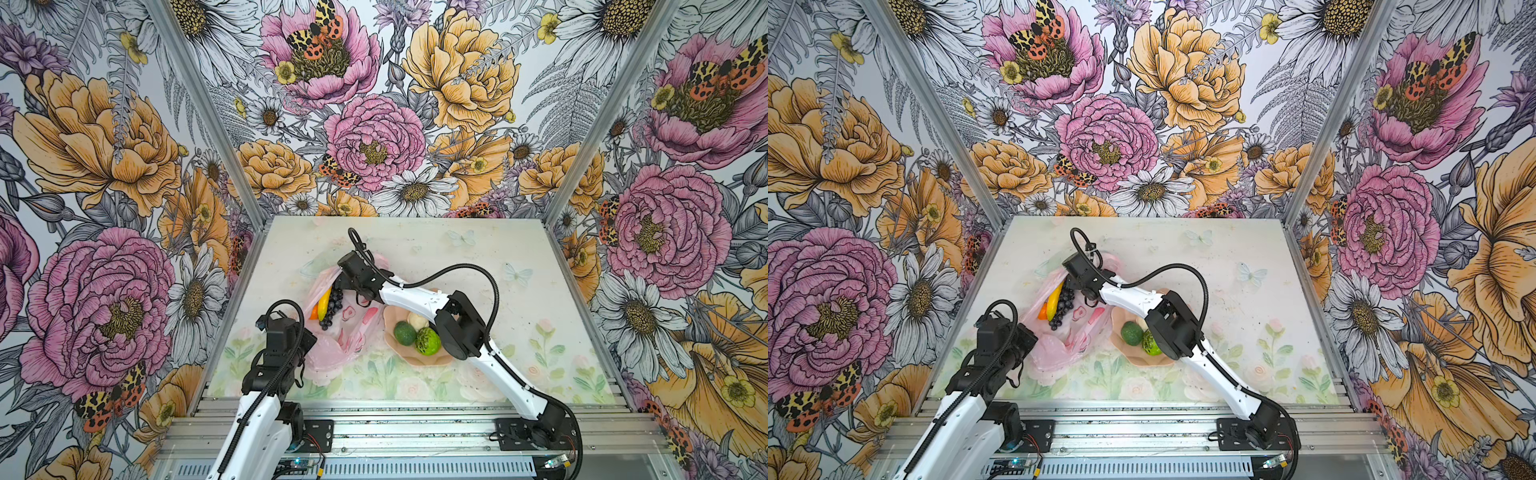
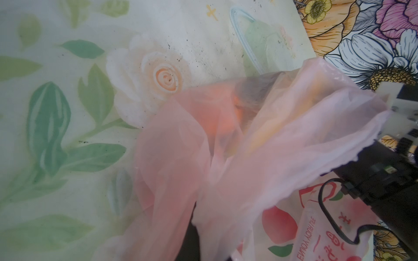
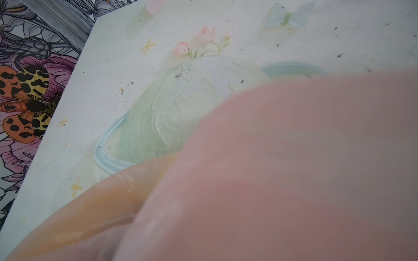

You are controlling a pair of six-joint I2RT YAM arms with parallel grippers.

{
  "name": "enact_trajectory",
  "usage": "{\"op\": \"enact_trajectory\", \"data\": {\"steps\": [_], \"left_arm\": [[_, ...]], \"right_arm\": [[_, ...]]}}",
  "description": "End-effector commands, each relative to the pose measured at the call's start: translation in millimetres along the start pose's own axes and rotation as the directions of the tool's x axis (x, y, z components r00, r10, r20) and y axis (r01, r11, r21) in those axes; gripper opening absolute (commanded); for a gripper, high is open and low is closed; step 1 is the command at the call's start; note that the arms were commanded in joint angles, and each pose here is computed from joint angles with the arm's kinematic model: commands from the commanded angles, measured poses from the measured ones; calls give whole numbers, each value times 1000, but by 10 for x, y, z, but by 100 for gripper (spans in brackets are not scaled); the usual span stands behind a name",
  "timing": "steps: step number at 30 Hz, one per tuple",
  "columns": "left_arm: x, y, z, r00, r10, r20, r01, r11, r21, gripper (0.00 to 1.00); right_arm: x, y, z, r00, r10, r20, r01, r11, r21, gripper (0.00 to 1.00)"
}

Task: Take fruits out of the plastic bag
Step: Pick up the fruit from the plastic bag.

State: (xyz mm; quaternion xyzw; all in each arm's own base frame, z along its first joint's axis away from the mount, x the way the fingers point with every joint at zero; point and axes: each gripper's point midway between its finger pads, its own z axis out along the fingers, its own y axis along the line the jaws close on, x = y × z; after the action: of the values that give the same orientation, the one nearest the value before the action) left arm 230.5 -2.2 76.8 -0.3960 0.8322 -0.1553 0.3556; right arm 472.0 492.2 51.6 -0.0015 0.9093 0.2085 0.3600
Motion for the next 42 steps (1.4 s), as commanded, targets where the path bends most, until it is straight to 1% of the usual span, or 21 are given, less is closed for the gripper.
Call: {"op": "enact_trajectory", "data": {"steps": [1,11,19,25,30,36,42], "left_arm": [[-30,38,23,999,30,21,-30,999,-21,0],[-115,-29,66,999,33,35,-33,999,-20,0],[-205,-142,168,998,37,43,-36,999,-14,0],[-256,-343,300,999,40,29,-41,998,39,0],[-332,-455,422,998,52,28,-53,998,44,0],[-429,-662,552,998,57,21,-59,996,73,0],[-547,-805,680,997,78,25,-80,994,68,0]], "right_arm": [[-185,32,-165,999,22,30,-21,1000,-5,69],[-262,157,-395,999,26,31,-24,998,-53,63],[-209,262,-616,999,46,5,-45,992,-120,62],[-183,303,-809,998,63,-2,-62,981,-182,62],[-131,342,-881,997,71,-19,-74,972,-222,64],[-15,346,-885,998,55,-37,-62,971,-231,64],[-19,419,-1086,1000,9,-18,-13,968,-252,65]]}}
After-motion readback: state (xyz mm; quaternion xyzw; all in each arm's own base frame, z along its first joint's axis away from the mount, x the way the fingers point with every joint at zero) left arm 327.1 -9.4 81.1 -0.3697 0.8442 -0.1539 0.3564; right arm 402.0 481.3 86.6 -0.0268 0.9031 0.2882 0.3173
